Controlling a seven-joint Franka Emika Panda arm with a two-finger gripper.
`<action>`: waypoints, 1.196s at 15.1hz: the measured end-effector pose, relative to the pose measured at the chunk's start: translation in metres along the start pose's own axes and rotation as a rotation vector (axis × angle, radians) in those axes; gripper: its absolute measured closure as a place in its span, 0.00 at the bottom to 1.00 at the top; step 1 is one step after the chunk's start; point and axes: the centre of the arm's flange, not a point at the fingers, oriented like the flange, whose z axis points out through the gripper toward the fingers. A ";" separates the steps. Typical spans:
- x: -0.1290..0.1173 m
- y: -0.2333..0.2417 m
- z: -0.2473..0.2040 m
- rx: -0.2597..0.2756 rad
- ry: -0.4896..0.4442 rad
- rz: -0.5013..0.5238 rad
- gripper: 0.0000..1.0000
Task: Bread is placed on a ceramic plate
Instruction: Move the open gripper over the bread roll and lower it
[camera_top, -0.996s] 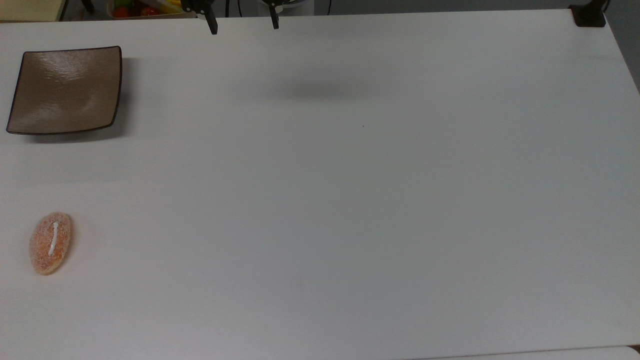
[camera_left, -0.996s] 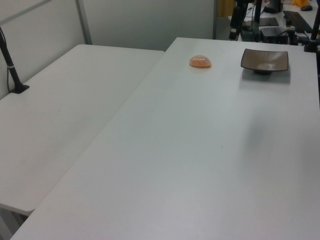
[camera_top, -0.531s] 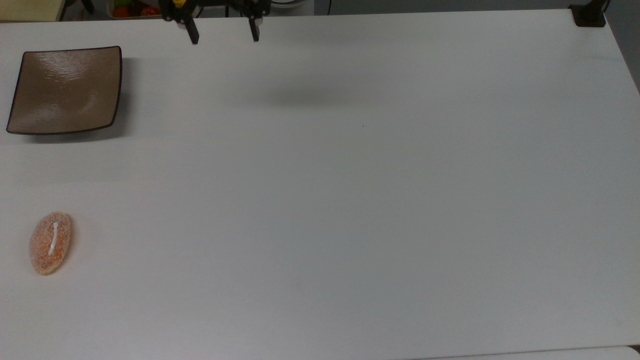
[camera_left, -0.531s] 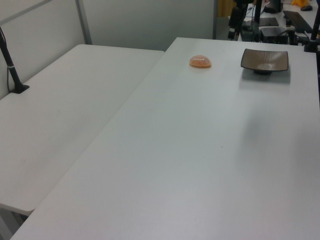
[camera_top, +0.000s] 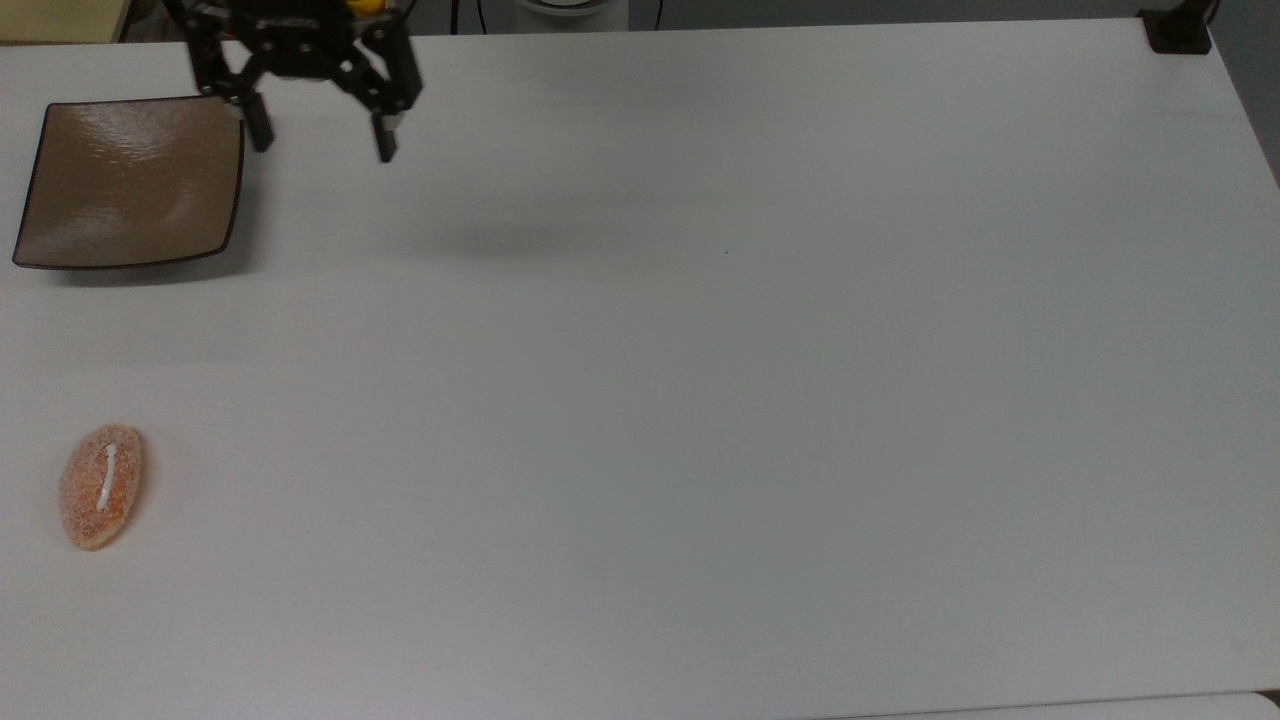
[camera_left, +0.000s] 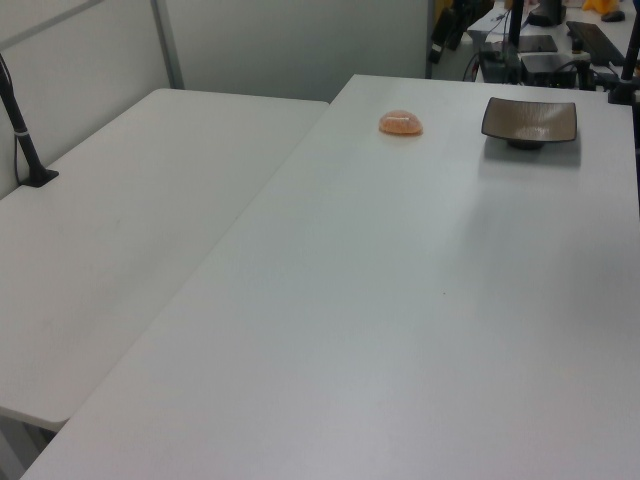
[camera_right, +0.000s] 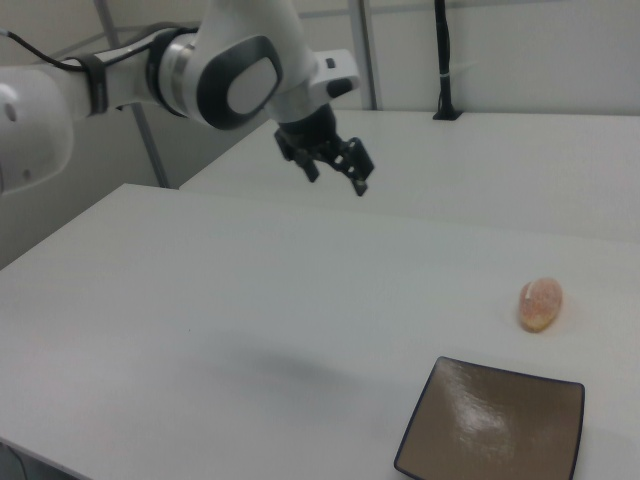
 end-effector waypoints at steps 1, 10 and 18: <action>0.005 0.011 0.004 -0.015 0.022 0.011 0.00; 0.045 0.100 0.087 -0.143 0.236 0.046 0.00; 0.056 0.162 0.192 -0.207 0.303 0.048 0.00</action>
